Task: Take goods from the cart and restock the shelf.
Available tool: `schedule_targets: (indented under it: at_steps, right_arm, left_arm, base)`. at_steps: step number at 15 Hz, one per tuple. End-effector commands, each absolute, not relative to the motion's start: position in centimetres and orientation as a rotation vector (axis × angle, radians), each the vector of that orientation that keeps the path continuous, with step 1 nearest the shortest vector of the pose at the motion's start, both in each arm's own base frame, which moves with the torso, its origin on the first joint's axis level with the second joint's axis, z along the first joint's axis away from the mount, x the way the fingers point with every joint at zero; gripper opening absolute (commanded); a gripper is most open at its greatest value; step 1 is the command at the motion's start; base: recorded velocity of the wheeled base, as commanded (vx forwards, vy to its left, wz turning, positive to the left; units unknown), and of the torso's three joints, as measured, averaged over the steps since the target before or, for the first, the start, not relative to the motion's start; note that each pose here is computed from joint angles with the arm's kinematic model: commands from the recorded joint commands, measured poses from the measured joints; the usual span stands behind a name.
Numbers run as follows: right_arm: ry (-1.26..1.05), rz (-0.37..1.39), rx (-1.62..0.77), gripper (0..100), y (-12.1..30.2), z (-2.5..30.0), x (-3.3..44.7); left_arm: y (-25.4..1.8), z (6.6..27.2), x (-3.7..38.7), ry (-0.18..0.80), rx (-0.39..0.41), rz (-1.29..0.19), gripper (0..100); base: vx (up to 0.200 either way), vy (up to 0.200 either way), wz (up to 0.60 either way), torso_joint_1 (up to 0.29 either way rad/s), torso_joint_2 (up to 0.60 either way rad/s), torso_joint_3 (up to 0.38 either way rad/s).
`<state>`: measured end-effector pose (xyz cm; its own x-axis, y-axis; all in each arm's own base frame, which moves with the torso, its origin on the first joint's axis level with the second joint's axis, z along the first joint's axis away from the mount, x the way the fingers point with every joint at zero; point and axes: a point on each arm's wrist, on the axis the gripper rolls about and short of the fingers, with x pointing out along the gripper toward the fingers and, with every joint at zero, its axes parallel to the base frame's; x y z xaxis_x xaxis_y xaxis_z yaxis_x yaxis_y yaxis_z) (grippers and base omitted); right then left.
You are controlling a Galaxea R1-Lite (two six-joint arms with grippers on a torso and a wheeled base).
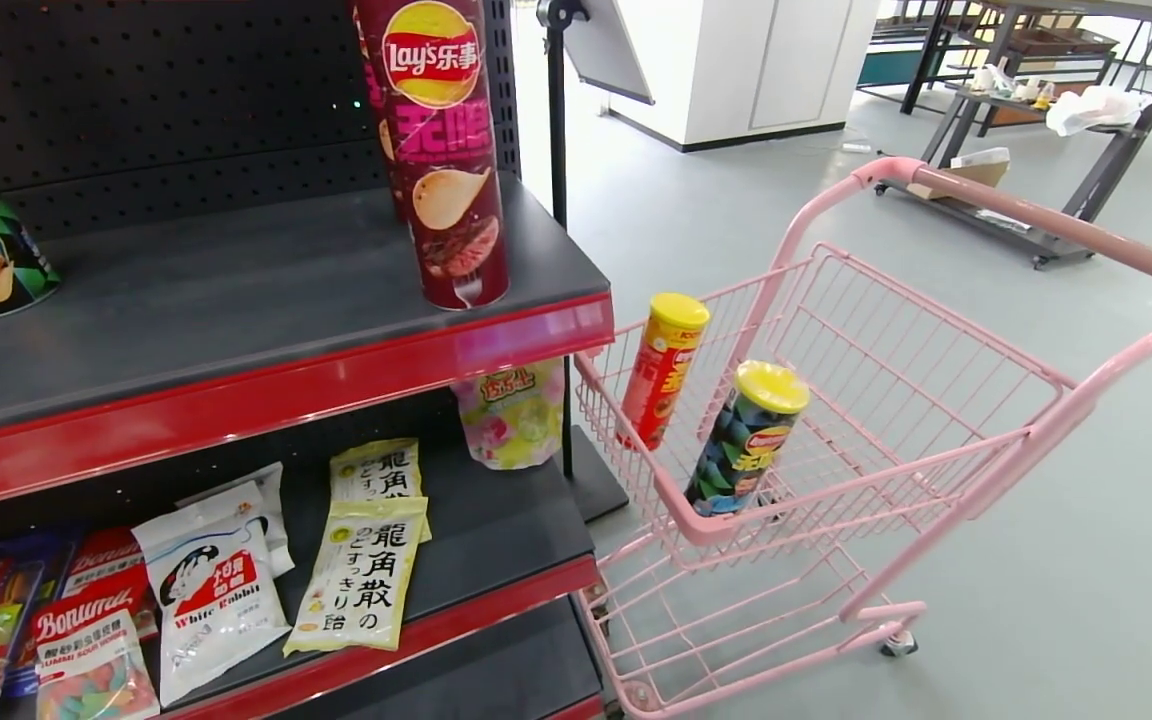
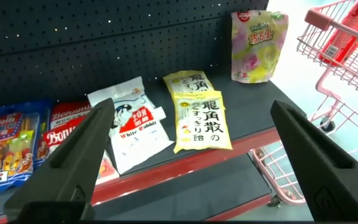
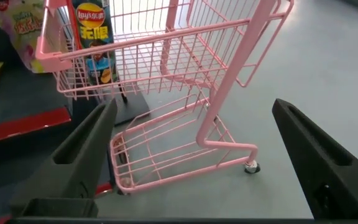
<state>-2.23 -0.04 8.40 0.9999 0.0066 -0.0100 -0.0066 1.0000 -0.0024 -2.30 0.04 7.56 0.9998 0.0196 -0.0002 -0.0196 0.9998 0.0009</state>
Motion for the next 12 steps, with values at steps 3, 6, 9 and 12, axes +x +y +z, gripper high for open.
schedule_targets:
  at_steps: [3,6,9,12]
  right_arm:
    - [0.119,0.242,0.143,100,0.9,23.3,4.8]
    - [0.249,0.347,0.140,100,2.4,22.5,11.4]
    - [0.357,0.397,0.158,100,3.9,18.5,18.5]
    - [0.414,0.489,0.157,100,5.4,16.6,21.9]
  left_arm:
    - [0.0,7.6,-2.3,0.002,0.002,0.020,100]
    - [0.0,7.6,-2.3,0.002,0.002,0.020,100]
    - [0.0,7.6,-2.3,0.002,0.002,0.020,100]
    - [0.0,7.6,-2.3,0.002,0.002,0.020,100]
  base:
    - [0.000,0.000,0.00,0.000,0.00,0.000]
    - [0.000,0.000,0.00,0.000,0.00,0.000]
    - [0.000,0.000,0.00,0.000,0.00,0.000]
    - [0.000,0.000,0.00,0.000,0.00,0.000]
